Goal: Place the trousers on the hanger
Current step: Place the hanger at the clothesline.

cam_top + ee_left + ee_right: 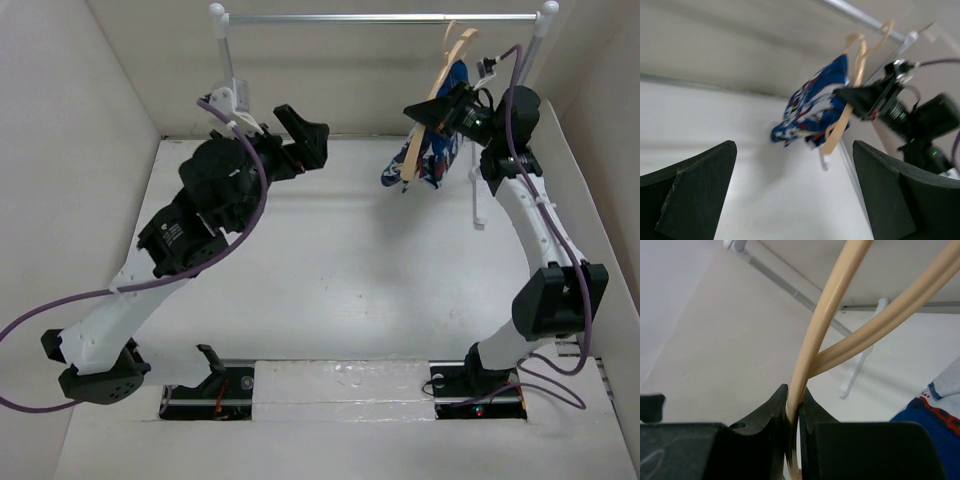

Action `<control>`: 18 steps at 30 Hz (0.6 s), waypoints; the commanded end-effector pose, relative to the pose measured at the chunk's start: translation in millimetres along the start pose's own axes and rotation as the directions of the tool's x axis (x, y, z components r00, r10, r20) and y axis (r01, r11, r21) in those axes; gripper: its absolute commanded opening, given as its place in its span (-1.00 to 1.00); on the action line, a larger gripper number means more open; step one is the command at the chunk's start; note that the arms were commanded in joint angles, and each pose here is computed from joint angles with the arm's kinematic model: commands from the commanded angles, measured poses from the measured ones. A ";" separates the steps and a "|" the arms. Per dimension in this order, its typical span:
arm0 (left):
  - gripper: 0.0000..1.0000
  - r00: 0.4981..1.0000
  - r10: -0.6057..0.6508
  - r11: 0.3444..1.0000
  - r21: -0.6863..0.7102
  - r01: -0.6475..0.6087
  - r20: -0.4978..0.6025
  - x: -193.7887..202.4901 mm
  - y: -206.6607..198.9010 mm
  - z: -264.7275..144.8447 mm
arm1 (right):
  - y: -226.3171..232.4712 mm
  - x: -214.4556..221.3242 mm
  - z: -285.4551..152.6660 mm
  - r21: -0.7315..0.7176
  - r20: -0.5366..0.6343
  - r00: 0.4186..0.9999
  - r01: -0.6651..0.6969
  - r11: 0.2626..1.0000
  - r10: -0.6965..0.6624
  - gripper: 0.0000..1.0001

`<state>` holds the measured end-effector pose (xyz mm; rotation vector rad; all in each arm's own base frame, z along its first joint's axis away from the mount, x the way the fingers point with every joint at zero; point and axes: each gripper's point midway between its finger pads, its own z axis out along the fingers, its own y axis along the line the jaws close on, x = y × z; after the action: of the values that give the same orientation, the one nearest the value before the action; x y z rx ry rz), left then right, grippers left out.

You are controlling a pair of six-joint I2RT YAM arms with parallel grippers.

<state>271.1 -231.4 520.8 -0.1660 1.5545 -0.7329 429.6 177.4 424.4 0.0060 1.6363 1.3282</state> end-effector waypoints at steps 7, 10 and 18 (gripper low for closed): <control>0.98 0.966 0.011 0.995 -0.095 -0.037 -0.257 116.4 52.5 -6.0 | 20.3 -109.9 -19.3 -0.085 0.202 0.943 0.286 0.954 -0.265 -1.00; 0.98 0.952 -0.001 0.993 -0.109 -0.033 -0.305 139.8 61.7 -8.7 | 18.1 -119.0 -22.5 -0.103 0.229 0.941 0.276 0.956 -0.247 -1.00; 0.97 0.924 -0.004 0.996 -0.087 -0.032 -0.383 174.1 62.2 -5.2 | 35.8 -132.9 -34.5 -0.151 0.253 0.930 0.310 0.939 -0.267 -1.00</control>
<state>265.0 -263.5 324.0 -0.0732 2.0041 -0.6122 509.6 81.2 417.2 0.1977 1.5995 1.3000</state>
